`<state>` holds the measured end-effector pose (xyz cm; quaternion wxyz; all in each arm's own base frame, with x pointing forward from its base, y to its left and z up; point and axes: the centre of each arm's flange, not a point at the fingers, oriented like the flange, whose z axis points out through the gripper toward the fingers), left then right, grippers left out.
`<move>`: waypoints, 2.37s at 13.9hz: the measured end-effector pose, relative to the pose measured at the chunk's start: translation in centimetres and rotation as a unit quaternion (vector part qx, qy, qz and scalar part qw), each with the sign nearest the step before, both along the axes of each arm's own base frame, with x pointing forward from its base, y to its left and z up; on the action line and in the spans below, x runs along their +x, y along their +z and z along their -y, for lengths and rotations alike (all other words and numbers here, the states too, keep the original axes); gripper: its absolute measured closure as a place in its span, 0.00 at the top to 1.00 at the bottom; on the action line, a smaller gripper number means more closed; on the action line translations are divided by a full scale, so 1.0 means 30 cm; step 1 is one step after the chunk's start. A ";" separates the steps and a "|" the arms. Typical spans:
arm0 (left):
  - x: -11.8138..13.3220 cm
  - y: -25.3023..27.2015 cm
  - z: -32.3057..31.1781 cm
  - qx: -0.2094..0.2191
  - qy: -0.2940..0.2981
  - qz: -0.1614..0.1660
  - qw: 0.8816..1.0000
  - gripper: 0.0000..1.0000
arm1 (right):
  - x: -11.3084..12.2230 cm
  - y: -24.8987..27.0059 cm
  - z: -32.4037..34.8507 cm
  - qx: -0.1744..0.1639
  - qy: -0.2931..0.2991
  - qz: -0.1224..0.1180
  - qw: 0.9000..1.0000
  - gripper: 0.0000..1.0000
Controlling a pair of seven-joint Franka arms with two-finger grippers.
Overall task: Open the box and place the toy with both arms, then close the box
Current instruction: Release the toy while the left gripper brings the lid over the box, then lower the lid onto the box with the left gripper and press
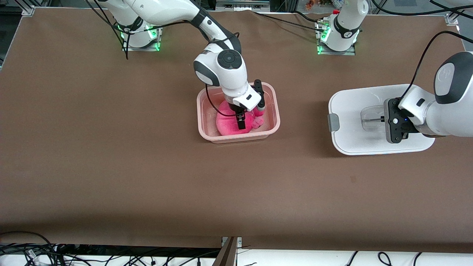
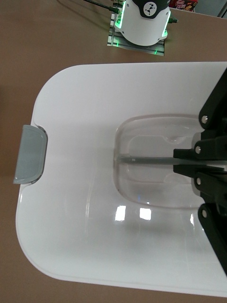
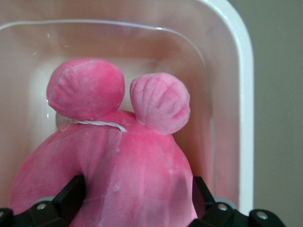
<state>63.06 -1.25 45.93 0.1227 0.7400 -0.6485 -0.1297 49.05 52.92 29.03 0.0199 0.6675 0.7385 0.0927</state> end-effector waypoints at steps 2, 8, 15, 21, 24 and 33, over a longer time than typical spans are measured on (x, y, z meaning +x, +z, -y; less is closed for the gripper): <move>0.000 -0.001 0.001 0.000 0.000 0.000 1.000 0.07 | 0.039 0.049 0.022 0.012 -0.023 -0.006 1.000 1.00; 0.000 0.001 0.025 -0.010 0.000 0.000 1.000 0.07 | 0.209 0.504 0.338 -0.018 -0.120 0.004 0.993 1.00; -0.052 0.012 0.506 -0.069 -0.048 0.003 0.996 0.07 | 0.410 0.995 1.071 0.071 -0.331 -0.025 0.941 1.00; -0.189 -0.167 1.206 -0.072 -0.015 0.062 0.995 0.07 | 0.230 1.148 1.496 0.069 -0.545 -0.095 0.830 1.00; -0.283 -0.311 1.451 -0.089 -0.036 0.081 0.992 0.07 | 0.144 1.169 1.498 0.059 -0.646 -0.117 0.752 1.00; -0.289 -0.261 1.489 -0.118 -0.009 0.081 0.990 0.07 | 0.171 1.087 1.526 0.016 -0.706 -0.098 0.701 1.00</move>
